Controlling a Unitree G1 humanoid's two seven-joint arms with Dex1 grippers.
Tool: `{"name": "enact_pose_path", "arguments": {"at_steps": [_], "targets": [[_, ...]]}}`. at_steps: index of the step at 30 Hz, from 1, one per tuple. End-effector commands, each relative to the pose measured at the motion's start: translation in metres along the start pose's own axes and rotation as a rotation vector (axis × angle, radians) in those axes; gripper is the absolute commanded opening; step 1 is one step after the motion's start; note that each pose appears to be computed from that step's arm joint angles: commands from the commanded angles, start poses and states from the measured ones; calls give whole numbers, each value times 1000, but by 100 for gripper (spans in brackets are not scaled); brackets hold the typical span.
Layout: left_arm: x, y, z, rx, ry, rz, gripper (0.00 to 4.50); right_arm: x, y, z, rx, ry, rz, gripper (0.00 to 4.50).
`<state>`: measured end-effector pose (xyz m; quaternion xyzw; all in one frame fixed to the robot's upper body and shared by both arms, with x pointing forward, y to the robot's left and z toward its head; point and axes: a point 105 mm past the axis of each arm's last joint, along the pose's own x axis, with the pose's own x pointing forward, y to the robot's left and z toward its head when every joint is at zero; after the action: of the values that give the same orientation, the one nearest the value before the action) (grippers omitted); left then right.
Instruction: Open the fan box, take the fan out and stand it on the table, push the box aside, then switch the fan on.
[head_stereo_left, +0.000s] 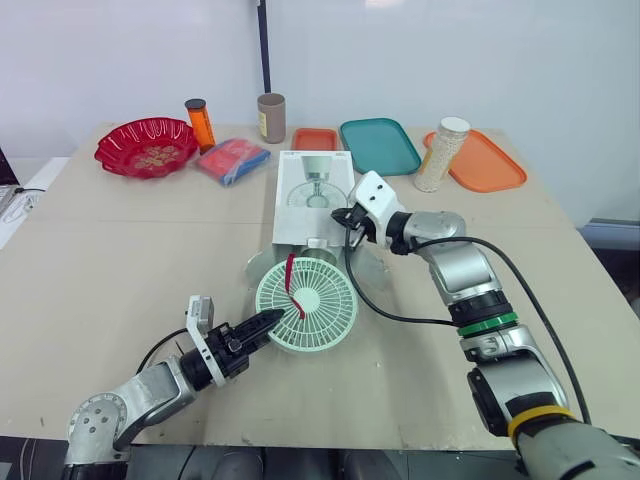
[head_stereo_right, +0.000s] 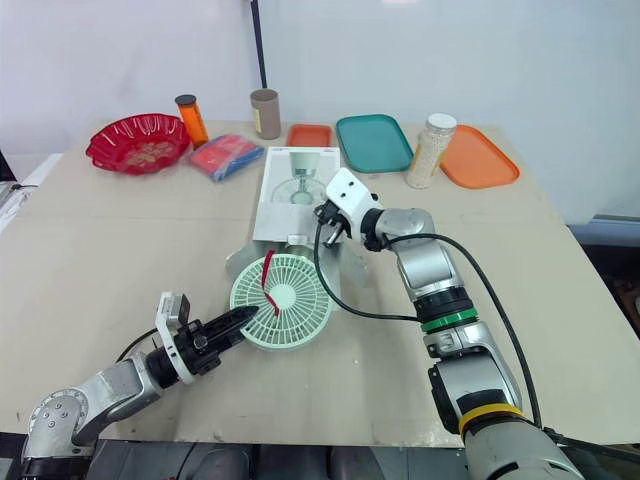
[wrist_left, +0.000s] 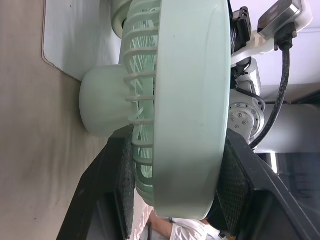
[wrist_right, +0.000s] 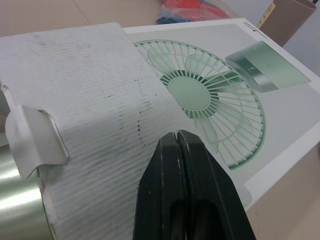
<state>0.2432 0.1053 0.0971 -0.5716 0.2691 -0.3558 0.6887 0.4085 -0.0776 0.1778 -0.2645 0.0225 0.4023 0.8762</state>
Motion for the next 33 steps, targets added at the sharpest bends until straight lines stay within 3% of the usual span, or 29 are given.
{"name": "enact_pose_path", "arguments": {"at_steps": [1, 2, 4, 6, 8, 14, 18, 22, 26, 28, 30, 33], "targets": [[4, -2, -10, 17, 51, 2, 174, 1, 9, -23, 35, 78, 25, 0], [4, -1, -9, 31, 51, 11, 270, 1, 8, -23, 35, 77, 24, 0], [2, -2, -7, 50, 45, 11, 328, 2, 8, -22, 35, 77, 24, 0], [-1, -5, -2, 41, 27, -6, 417, 2, 9, -22, 33, 76, 28, 0], [-12, -13, -4, 95, 50, -27, 444, 2, 10, -22, 34, 74, 30, 0], [-37, -20, -1, 134, 66, -46, 444, 5, 12, -22, 39, 72, 36, 0], [-56, -29, 12, 242, 69, -39, 444, 8, 14, -20, 44, 64, 42, 0], [-74, -27, 16, 379, 149, 33, 444, 9, 16, -20, 45, 60, 49, 0], [-93, -21, 27, 574, 242, 122, 444, 11, 15, -17, 42, 50, 53, 0], [-117, 4, 37, 785, 345, 280, 444, 13, 14, -14, 39, 41, 56, 0], [-129, 10, 50, 947, 393, 331, 444, 14, 14, -13, 36, 37, 57, 0], [-128, 13, 82, 1271, 359, 442, 444, 14, 12, -13, 35, 36, 56, 0]]}}
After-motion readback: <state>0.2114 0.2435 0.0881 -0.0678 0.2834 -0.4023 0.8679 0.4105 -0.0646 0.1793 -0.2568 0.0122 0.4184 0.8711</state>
